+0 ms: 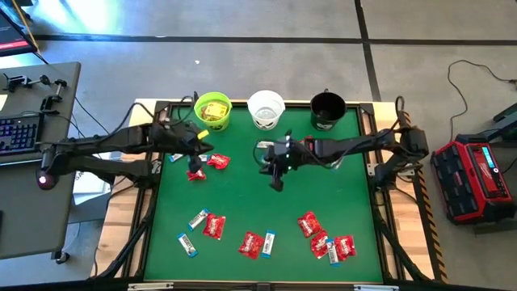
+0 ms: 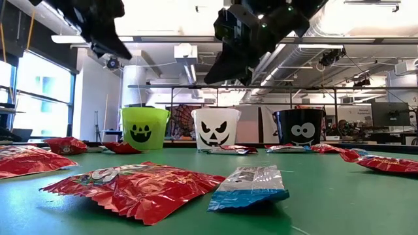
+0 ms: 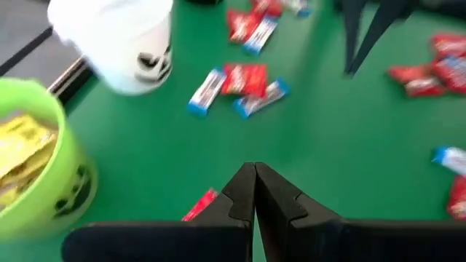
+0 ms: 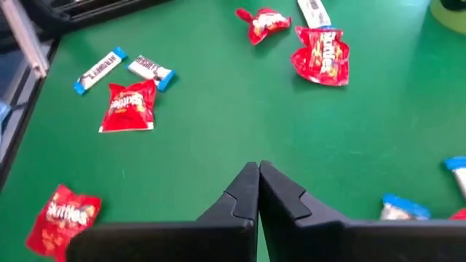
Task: Sort candy by brand, put in halloween buckets
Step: Put the red candy into the white bucket
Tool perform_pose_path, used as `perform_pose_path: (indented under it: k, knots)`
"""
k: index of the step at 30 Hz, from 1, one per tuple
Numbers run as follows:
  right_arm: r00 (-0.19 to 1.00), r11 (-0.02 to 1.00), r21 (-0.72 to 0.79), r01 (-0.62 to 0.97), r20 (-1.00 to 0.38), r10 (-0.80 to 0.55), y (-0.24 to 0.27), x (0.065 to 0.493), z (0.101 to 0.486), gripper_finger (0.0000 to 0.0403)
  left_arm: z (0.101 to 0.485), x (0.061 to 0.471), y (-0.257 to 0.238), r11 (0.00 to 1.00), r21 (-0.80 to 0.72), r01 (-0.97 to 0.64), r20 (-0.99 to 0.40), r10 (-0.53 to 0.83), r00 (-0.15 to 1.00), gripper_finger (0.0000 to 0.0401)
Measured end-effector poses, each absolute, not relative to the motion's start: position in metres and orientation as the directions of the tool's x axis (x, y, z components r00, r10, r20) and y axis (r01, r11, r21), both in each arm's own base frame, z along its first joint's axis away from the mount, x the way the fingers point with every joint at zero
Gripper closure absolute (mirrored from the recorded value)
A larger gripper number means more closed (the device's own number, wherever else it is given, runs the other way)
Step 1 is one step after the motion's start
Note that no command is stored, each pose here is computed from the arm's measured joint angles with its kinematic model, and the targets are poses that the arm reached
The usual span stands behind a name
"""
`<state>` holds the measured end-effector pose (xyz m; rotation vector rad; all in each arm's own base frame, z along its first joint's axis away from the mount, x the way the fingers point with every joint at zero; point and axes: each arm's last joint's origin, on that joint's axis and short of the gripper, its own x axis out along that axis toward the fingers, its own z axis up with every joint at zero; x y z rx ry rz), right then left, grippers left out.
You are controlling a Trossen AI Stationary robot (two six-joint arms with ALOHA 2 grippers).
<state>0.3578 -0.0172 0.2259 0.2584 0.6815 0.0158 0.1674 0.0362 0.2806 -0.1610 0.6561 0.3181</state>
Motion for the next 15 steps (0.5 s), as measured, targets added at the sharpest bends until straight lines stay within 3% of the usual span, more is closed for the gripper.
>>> perform_pose_path:
  k: [7, 15]
  knots:
    - [0.764, 0.981, 0.195, -0.026, -0.628, 0.145, -0.029, 0.355, 0.225, 0.0403, 0.260, 0.176, 0.034, 0.935, -0.016, -0.353, -0.787, 0.206, 0.582, 0.0400]
    - [0.761, 0.979, 0.202, 0.023, -0.639, 0.114, -0.033, 0.354, 0.224, 0.0403, 0.236, 0.187, 0.035, 0.954, 0.013, -0.300, -0.909, 0.136, 0.393, 0.0399]
